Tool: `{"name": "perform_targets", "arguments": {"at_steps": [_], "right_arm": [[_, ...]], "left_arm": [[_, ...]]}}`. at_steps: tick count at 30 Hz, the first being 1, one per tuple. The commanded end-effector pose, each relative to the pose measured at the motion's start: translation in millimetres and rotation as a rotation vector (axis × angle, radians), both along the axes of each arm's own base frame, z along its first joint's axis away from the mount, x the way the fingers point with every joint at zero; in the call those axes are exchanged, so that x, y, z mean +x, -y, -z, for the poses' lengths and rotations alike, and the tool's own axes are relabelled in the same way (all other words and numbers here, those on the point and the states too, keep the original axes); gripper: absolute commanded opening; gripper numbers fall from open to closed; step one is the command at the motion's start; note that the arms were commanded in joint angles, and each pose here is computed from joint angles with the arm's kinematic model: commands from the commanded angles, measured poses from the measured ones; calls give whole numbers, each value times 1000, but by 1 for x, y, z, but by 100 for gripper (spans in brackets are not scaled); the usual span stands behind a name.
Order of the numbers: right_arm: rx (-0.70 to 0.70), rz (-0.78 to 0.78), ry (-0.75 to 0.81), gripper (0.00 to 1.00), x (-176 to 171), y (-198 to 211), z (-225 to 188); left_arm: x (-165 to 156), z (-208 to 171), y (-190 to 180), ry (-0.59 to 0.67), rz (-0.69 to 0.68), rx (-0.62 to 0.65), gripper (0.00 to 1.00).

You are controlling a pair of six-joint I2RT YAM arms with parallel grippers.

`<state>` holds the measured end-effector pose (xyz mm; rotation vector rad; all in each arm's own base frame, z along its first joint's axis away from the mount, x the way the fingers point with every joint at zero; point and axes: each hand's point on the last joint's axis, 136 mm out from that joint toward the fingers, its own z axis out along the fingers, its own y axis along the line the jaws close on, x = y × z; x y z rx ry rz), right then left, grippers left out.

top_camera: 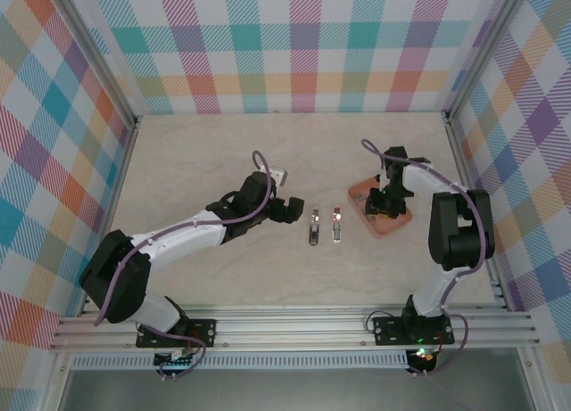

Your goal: Load the staples into the stapler

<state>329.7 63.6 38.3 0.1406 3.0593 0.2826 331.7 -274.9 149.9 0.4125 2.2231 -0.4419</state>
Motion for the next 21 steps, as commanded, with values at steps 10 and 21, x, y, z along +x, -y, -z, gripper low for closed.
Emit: {"name": "perform_targets", "arguments": {"at_steps": [10, 21], "right_arm": [[-54, 7, -33, 33, 0, 11, 17], [-155, 26, 27, 26, 7, 29, 4]], "left_arm": [[-3, 1, 3, 7, -2, -4, 100], [-3, 3, 2, 8, -2, 0, 100]]}}
